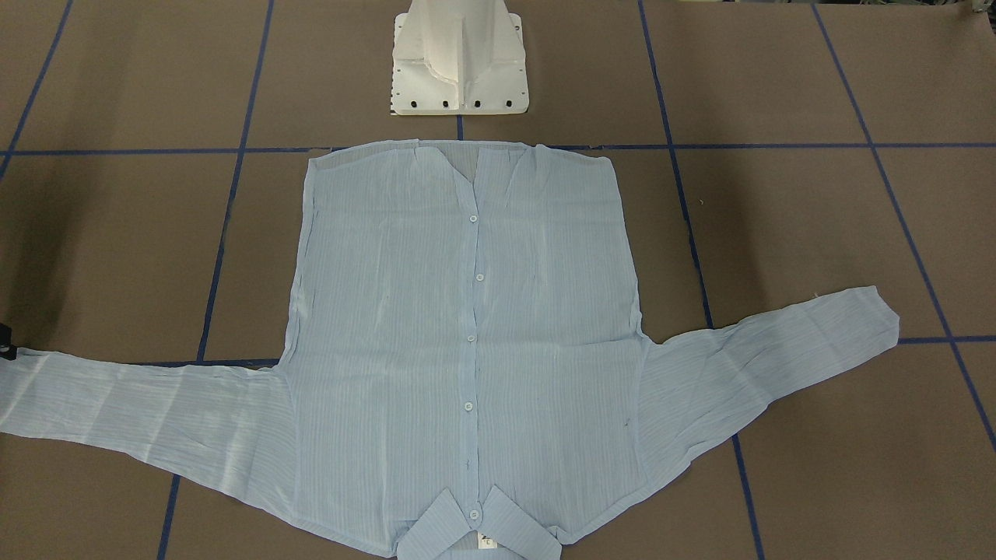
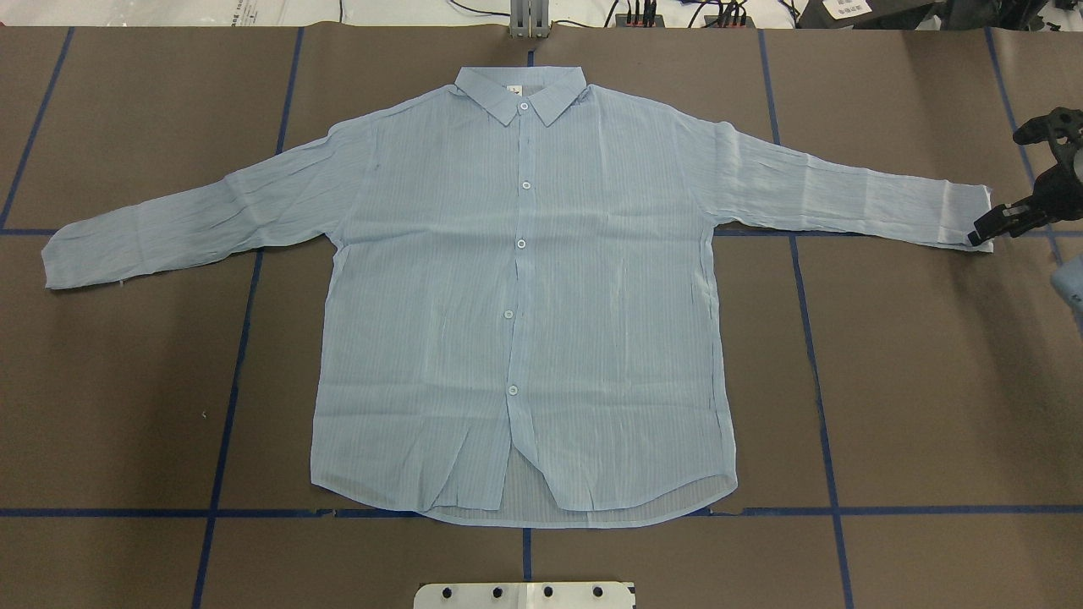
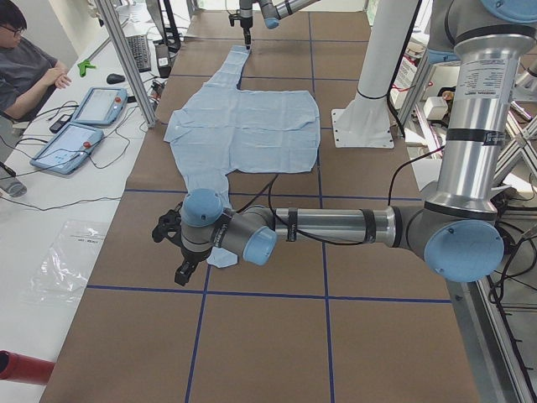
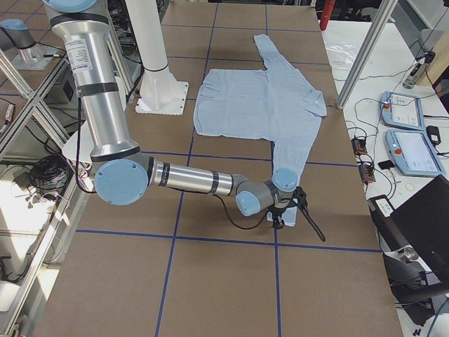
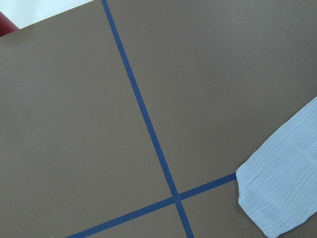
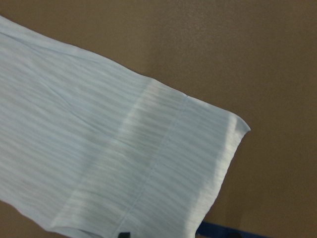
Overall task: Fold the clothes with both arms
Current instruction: 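Lower the right gripper onto the sleeve cuff nearest it and grasp, then lift the cuff with the right gripper and carry it across the shirt body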
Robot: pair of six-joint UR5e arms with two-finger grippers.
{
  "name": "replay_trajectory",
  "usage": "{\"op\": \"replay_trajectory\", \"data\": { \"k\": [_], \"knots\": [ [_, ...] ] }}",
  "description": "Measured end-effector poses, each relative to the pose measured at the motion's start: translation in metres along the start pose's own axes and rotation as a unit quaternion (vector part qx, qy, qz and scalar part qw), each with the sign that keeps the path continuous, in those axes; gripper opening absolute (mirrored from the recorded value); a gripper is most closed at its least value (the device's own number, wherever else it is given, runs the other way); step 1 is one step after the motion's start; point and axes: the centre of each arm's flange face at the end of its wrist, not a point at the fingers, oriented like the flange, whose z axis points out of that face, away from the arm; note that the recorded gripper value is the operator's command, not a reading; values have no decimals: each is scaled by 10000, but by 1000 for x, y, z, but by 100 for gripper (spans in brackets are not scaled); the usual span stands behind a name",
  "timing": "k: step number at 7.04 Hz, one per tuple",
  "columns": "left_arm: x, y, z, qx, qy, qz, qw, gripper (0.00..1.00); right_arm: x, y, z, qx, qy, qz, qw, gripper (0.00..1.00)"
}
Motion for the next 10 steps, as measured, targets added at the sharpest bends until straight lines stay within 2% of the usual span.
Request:
{"op": "replay_trajectory", "data": {
  "k": [2, 3, 5, 6, 8, 10],
  "knots": [
    [0, 0, 0, 5, 0, 5, 10000, 100, 0, 0, 2, -32, 8, 12, 10000, 66],
    [1, 0, -1, 7, 0, 4, 10000, 100, 0, 0, 4, -63, 15, 26, 10000, 52],
    [1, -1, -1, 9, -2, 6, 10000, 100, -2, -2, 6, -84, 16, 21, 10000, 14],
    [1, -2, -1, 12, -6, 9, 10000, 100, -3, -3, 6, -85, 13, 15, 10000, 0],
    [1, -2, -1, 11, -13, 9, 10000, 100, -8, -9, 1, -32, -14, -20, 10000, 0],
    [0, -4, -1, 14, -21, 11, 10000, 100, -20, -21, -24, 193, -165, -106, 9996, 0]
  ]
}}
